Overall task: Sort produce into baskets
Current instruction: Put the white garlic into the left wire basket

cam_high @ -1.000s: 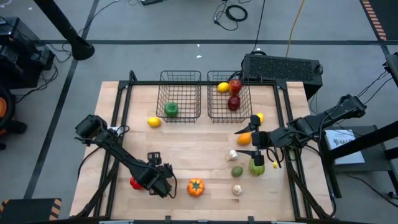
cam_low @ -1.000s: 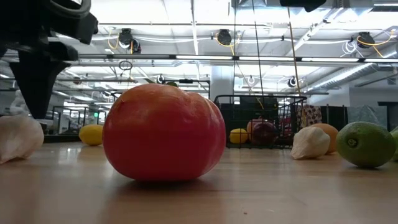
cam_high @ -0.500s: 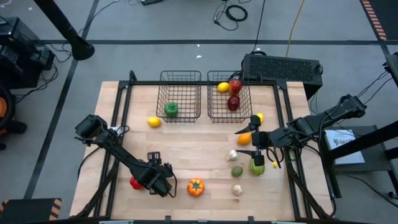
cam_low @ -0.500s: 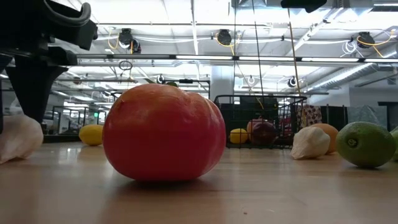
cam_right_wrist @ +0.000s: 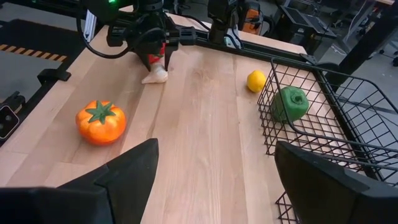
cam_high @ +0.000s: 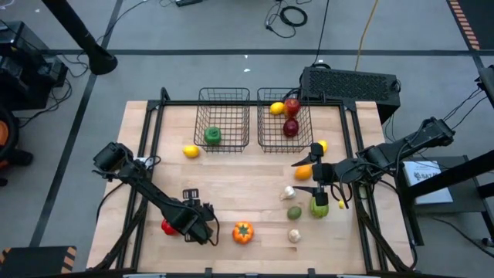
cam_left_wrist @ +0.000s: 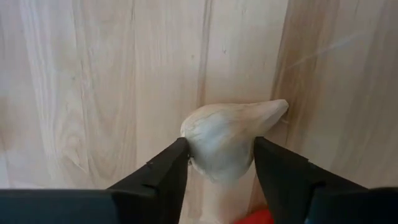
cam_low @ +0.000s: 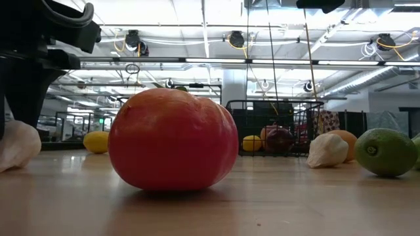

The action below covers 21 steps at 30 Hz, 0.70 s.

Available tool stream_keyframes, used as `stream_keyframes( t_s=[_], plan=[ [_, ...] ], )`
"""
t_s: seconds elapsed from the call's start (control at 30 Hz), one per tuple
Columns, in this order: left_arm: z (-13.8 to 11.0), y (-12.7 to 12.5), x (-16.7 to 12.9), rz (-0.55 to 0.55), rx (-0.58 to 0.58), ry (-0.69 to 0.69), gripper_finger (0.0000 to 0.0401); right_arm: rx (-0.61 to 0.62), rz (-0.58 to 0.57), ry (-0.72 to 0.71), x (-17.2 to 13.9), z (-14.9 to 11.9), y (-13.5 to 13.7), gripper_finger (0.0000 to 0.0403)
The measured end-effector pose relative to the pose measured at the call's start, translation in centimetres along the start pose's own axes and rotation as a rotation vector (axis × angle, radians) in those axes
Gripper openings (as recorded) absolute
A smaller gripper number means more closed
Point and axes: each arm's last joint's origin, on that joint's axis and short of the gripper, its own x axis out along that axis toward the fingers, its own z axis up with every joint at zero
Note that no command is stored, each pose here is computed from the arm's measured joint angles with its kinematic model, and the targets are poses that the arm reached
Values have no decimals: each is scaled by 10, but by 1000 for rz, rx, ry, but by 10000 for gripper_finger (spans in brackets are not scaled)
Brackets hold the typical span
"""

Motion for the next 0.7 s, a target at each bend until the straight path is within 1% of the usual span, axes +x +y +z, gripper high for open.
stream_keyframes(
  t_s=[0.1,0.27,0.4,0.5,0.63,0.7],
  plan=[
    [0,0,0,0,15,0,171,0,0,0,0,0,0,313],
    [0,0,-1,2,25,2,169,0,0,0,0,0,0,313],
    [3,-1,-9,10,25,-8,169,0,0,0,0,0,0,313],
    [10,-1,-20,40,46,-56,169,0,0,0,0,0,0,313],
    [27,2,-40,97,76,-183,169,0,0,0,0,0,0,313],
    [37,5,-51,144,102,-263,169,0,0,0,0,0,0,313]
  ],
)
